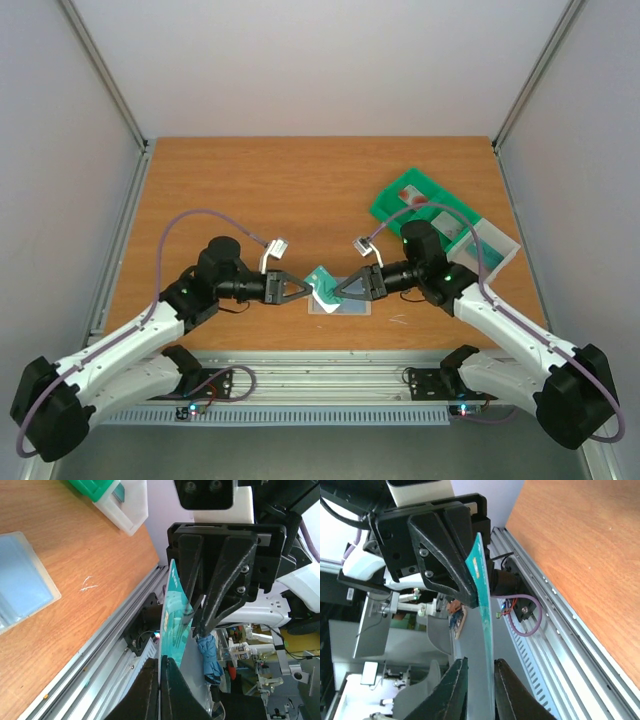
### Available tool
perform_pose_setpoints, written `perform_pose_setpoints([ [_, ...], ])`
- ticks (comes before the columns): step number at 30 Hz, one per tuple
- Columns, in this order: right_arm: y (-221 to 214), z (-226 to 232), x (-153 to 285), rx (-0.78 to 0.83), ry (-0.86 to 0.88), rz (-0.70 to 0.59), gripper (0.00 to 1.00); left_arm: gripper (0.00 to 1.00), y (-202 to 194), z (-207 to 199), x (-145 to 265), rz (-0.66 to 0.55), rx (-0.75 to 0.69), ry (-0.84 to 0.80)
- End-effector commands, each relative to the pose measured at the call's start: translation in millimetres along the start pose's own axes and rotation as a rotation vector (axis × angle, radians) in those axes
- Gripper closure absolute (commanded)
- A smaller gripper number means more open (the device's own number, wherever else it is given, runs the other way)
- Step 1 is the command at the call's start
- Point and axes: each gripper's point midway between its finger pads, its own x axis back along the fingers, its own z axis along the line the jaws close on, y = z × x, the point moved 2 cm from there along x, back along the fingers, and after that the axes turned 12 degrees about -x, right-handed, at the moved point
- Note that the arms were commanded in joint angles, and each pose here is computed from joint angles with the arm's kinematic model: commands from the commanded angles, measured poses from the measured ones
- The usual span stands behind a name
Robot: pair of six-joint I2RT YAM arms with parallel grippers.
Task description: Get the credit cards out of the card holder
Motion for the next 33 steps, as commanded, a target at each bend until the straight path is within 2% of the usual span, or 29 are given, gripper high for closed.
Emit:
perform_pose_setpoints([
  [1,9.3,8.6,2.1,0.028,-0.006,-0.087,0.77,0.99,13.4,1.6,-2.9,-0.084,-0.008,-0.029],
  [4,21.9,0.2,3.7,-0.029,-0.018,-0.189,0.59,1.00,20.9,7.7,-3.9,-0.130,0.015,-0.007],
  [7,31.3,-1.0,4.7,-0.076,0.045,-0.266,0.50,1.00,30.4,11.3,-2.9,-0.198,0.028,0.001],
  [10,39.4,-1.2,4.7,-0.135,0.103,-0.312,0.46,0.99,41.6,15.7,-0.2,-0.286,0.058,0.013],
  [14,49.5,-3.2,3.1,-0.166,0.142,-0.341,0.46,0.99,54.8,20.1,1.0,-0.351,0.086,0.039],
  [18,57.1,-6.1,2.0,-0.185,0.141,-0.364,0.51,1.00,64.1,24.4,2.7,-0.404,0.097,0.063],
  [23,61.4,-4.2,4.3,-0.180,0.136,-0.393,0.66,0.99,72.7,26.6,7.8,-0.465,0.107,0.082],
  [33,67.1,-3.5,4.5,-0.173,0.125,-0.411,0.91,1.00,74.5,31.0,4.2,-0.467,0.126,0.084],
])
